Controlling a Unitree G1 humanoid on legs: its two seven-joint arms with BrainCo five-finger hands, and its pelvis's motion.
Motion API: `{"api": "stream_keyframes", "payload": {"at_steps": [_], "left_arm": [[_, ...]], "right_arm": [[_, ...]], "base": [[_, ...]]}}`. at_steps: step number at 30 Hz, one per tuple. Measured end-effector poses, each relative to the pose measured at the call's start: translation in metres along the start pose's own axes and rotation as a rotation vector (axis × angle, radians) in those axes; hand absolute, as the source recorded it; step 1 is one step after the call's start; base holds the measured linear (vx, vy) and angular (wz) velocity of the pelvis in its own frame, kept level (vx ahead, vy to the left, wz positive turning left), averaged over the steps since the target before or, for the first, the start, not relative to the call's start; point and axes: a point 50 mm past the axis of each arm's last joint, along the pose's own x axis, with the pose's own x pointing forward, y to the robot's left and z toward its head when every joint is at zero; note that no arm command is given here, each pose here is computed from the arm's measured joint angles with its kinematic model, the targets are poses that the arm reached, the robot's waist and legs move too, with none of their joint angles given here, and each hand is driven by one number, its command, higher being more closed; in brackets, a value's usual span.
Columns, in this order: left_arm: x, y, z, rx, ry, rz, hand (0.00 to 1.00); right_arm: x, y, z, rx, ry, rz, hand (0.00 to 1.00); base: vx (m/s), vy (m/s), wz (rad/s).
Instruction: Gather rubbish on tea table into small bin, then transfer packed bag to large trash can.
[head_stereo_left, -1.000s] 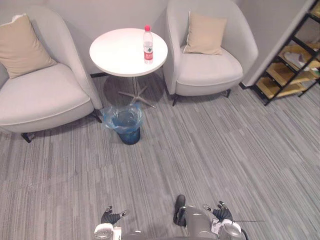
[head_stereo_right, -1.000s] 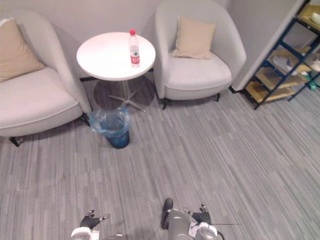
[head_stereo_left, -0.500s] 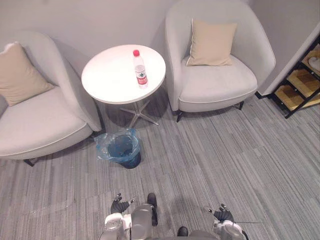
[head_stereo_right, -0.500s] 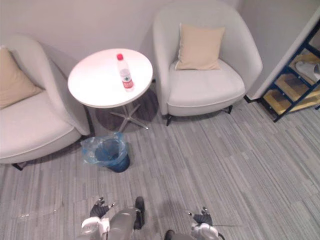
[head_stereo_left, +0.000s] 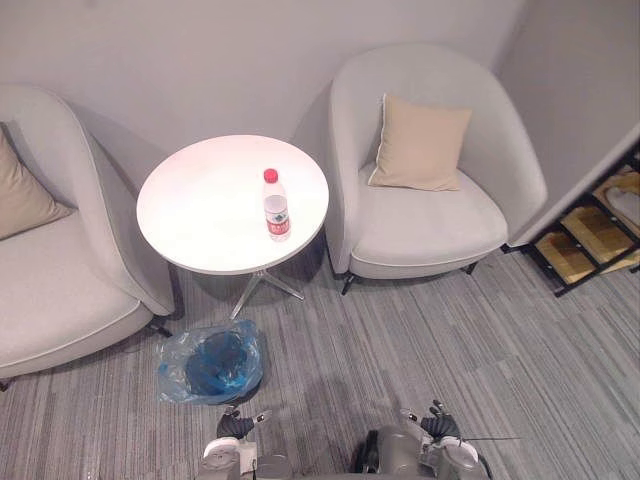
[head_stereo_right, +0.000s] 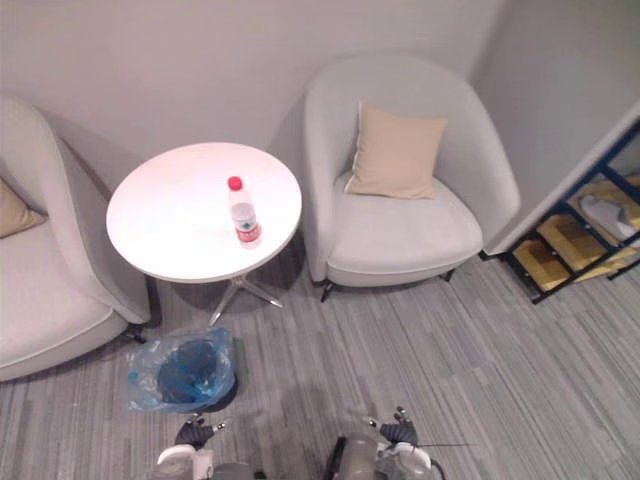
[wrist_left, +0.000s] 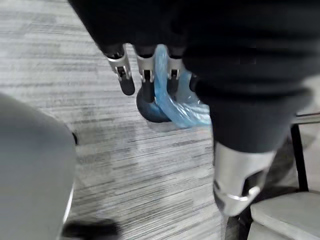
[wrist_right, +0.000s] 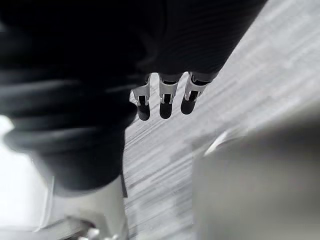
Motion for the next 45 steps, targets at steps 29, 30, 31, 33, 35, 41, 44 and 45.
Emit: {"api": "stream_keyframes", "payload": {"at_steps": [29, 30, 31, 33, 35, 41, 44, 45], "left_arm": [[0.001, -0.001, 0.002, 0.057, -0.004, -0.032, 0.0], [0.001, -0.001, 0.002, 0.054, -0.003, -0.03, 0.0], [0.002, 0.002, 0.001, 0.055, 0.0, -0.024, 0.0], [0.001, -0.002, -0.002, 0.031, 0.018, -0.028, 0.0], [-0.002, -0.009, -0.008, 0.005, 0.037, -0.037, 0.0], [-0.001, -0.008, -0.008, 0.026, 0.036, -0.04, 0.0], [0.0, -0.007, -0.005, 0.06, 0.021, -0.046, 0.0], [0.0, -0.007, -0.003, 0.07, 0.016, -0.049, 0.0]], "right_arm": [[-0.001, 0.002, -0.012, -0.037, 0.051, 0.01, 0.0], [-0.001, 0.003, -0.012, -0.04, 0.047, 0.013, 0.0], [-0.002, 0.004, -0.013, -0.038, 0.051, 0.015, 0.0], [-0.002, 0.002, -0.015, -0.037, 0.057, 0.011, 0.0], [-0.001, -0.005, -0.013, -0.055, 0.053, -0.005, 0.0], [0.0, 0.006, 0.009, -0.107, -0.052, 0.028, 0.0], [-0.004, 0.019, 0.051, -0.2, -0.251, 0.062, 0.0], [-0.008, 0.022, 0.069, -0.226, -0.336, 0.068, 0.0]], "base": [[0.22, -0.034, 0.42], [0.14, -0.134, 0.61], [0.18, -0.205, 0.61], [0.18, -0.187, 0.48], [0.19, -0.148, 0.31], [0.08, -0.078, 0.25], [0.01, 0.015, 0.09], [-0.03, 0.05, 0.11]]}}
